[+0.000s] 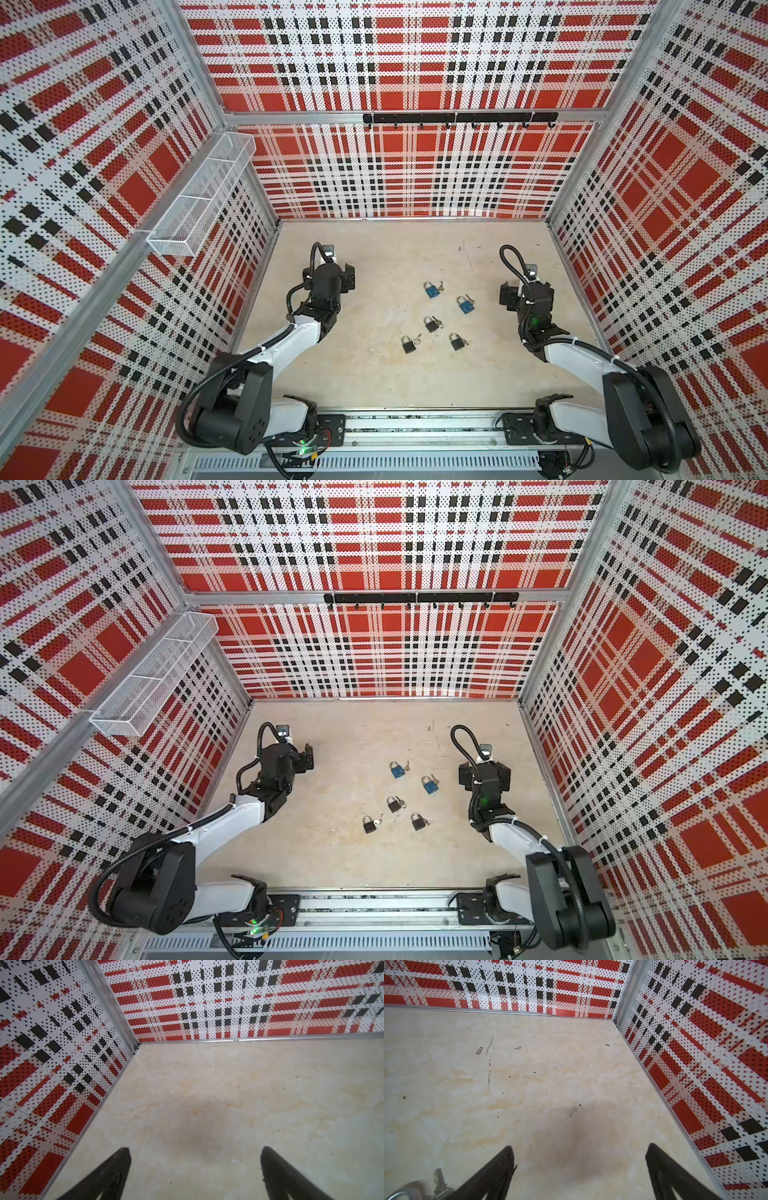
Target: Lock with the key
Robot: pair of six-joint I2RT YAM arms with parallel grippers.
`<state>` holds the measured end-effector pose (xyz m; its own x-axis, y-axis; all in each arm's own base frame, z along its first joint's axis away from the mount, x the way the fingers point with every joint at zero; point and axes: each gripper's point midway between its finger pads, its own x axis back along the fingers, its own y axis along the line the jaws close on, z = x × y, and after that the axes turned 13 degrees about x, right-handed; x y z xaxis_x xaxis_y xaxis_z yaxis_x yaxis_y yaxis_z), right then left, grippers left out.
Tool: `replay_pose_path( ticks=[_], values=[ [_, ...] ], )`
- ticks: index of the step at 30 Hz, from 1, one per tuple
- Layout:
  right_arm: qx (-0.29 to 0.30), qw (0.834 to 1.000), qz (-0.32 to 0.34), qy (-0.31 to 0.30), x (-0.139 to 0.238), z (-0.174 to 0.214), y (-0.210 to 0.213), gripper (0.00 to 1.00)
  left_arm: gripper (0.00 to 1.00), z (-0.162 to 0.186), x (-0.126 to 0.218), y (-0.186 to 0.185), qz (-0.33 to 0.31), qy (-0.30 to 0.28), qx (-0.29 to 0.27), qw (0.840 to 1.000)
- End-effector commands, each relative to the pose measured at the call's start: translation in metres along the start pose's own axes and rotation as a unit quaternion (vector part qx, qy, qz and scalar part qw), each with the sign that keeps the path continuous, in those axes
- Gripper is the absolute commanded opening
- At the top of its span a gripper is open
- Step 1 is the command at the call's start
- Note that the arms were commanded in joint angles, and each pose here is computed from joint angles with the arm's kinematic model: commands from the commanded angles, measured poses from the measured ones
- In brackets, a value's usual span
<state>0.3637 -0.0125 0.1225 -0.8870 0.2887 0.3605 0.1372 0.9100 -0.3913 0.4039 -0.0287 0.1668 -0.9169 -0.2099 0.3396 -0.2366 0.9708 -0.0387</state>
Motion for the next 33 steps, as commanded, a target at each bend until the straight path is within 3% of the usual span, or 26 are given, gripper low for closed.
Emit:
replay_pose_path(
  ticks=[1, 5, 8, 21, 27, 33],
  values=[
    [-0.018, 0.996, 0.035, -0.079, -0.004, -0.031, -0.011, 1.00, 0.99, -0.015, -0.005, -0.003, 0.013, -0.061, -0.007, 0.998],
    [-0.024, 0.994, 0.041, -0.102, -0.005, -0.028, -0.010, 1.00, 1.00, -0.017, -0.005, 0.002, 0.022, -0.068, -0.003, 0.997],
    [-0.027, 0.992, 0.052, -0.113, -0.006, -0.024, -0.011, 1.00, 1.00, 0.002, 0.002, 0.007, 0.022, -0.053, -0.028, 0.998],
    [-0.020, 0.990, 0.004, -0.140, -0.018, -0.013, 0.007, 1.00, 1.00, 0.038, -0.006, 0.032, 0.046, -0.110, 0.035, 0.992],
    [-0.026, 0.996, -0.007, -0.084, -0.035, -0.008, 0.007, 1.00, 0.99, 0.039, -0.023, 0.031, 0.074, -0.062, 0.050, 0.994],
    [-0.032, 0.996, -0.010, -0.088, -0.038, -0.009, 0.005, 1.00, 0.99, 0.041, -0.026, 0.027, 0.079, -0.052, 0.043, 0.995]
  ],
)
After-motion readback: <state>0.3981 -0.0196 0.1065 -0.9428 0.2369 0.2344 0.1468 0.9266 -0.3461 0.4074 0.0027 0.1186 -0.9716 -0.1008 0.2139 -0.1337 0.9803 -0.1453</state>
